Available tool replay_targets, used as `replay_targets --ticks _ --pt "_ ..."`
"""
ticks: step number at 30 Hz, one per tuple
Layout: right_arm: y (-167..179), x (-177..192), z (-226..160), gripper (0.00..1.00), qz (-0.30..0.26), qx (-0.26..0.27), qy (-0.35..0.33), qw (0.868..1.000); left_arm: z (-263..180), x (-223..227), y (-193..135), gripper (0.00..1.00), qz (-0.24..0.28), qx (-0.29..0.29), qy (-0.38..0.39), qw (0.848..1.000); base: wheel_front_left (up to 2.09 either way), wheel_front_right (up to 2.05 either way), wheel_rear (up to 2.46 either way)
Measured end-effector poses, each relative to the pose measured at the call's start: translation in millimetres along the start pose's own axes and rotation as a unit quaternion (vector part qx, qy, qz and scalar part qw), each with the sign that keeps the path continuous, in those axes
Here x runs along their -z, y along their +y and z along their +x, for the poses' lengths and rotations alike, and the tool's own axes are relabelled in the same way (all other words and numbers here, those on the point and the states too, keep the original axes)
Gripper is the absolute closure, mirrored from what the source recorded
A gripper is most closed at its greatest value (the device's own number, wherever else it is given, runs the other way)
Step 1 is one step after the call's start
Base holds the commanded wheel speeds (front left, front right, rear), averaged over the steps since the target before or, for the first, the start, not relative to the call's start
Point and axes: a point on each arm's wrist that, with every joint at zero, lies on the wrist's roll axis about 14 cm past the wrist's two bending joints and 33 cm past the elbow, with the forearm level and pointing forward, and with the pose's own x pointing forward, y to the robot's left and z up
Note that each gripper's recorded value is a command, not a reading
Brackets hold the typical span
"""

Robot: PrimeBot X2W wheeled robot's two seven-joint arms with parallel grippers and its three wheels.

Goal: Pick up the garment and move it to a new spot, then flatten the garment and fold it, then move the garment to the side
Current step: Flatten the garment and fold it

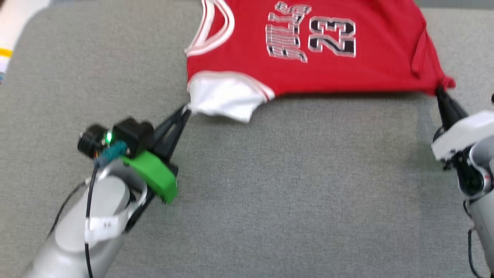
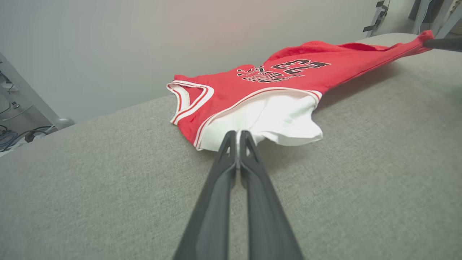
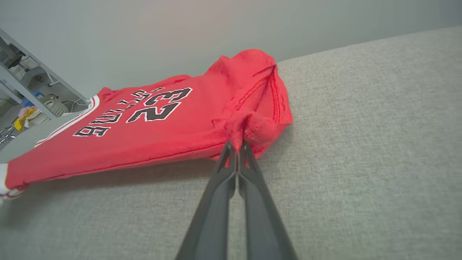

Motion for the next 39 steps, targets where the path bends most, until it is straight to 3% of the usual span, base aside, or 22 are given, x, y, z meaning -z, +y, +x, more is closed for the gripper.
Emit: replay_targets --ticks 6,24,39 --pt "2.8 17.9 -38.0 1.00 0.053 0.011 0.027 0.998 -49.8 17.6 -12.1 1.00 -0.019 -0.025 0.025 0.999 0.00 0.00 0.00" --pt "15.9 49.0 -163.2 1.00 0.144 -0.011 0.072 0.987 -152.1 29.6 -72.7 1.00 -0.041 0.000 0.053 0.998 0.00 0.00 0.00" --pt "18.6 72.0 -213.8 1.00 0.160 -0.002 0.124 0.979 -186.3 39.1 -106.4 1.00 -0.089 0.015 0.074 0.993 0.00 0.00 0.00"
